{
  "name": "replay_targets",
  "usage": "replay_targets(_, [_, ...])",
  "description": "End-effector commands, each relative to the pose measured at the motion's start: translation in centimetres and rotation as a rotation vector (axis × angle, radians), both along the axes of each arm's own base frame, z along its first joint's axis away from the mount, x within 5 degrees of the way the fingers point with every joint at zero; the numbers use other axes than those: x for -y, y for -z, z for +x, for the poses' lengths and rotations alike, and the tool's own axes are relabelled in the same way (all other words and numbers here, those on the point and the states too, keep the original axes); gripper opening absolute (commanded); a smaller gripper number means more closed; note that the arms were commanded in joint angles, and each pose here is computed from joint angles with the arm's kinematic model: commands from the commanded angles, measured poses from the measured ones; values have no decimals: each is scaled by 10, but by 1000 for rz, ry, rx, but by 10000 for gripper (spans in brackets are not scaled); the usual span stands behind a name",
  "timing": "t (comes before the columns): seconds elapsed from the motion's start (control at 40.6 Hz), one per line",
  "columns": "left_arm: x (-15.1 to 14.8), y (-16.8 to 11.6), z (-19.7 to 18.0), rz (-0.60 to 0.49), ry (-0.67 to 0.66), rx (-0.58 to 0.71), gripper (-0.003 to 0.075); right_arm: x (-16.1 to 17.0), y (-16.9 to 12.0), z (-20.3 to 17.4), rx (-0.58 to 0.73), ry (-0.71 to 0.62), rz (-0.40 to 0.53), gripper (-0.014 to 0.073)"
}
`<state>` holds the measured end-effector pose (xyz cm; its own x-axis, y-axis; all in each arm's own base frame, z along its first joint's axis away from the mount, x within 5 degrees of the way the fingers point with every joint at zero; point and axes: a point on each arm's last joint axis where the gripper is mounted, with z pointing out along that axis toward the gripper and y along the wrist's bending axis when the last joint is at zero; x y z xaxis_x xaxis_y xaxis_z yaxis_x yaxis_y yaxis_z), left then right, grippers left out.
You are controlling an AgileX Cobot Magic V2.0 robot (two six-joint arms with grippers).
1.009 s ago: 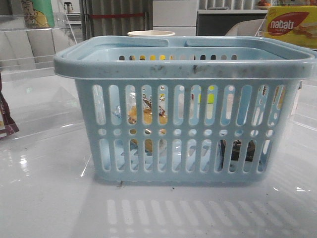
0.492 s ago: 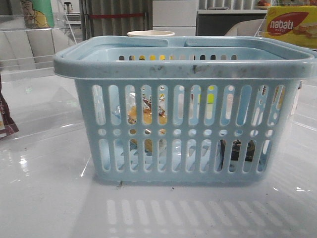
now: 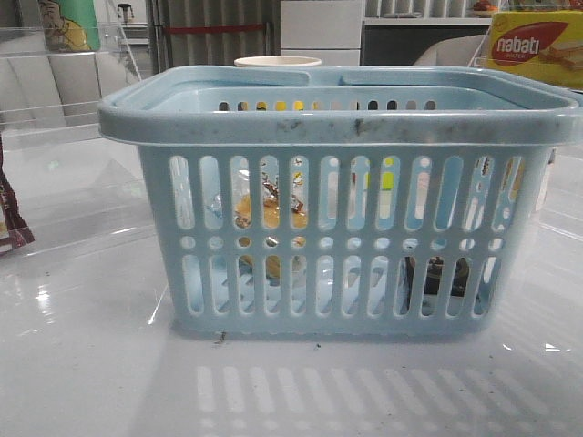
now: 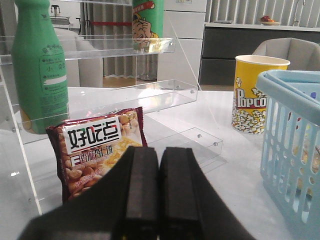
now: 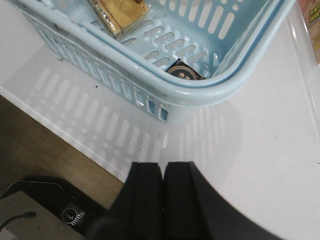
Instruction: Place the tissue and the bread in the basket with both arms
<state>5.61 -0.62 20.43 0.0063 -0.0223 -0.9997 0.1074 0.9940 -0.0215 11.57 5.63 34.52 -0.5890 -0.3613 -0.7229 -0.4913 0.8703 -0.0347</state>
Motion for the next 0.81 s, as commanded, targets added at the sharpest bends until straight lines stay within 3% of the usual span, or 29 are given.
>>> replay_targets(0.0, [-1, -8, -2, -21, -7, 105, 93, 0, -12, 2, 79, 2, 31, 53])
replay_targets(0.541, [-1, -8, -2, -21, -7, 105, 93, 5, -10, -6, 107, 16, 45, 53])
replay_targets(0.788, [-1, -8, -2, -20, -5, 103, 93, 36, 11, -28, 471, 241, 158, 53])
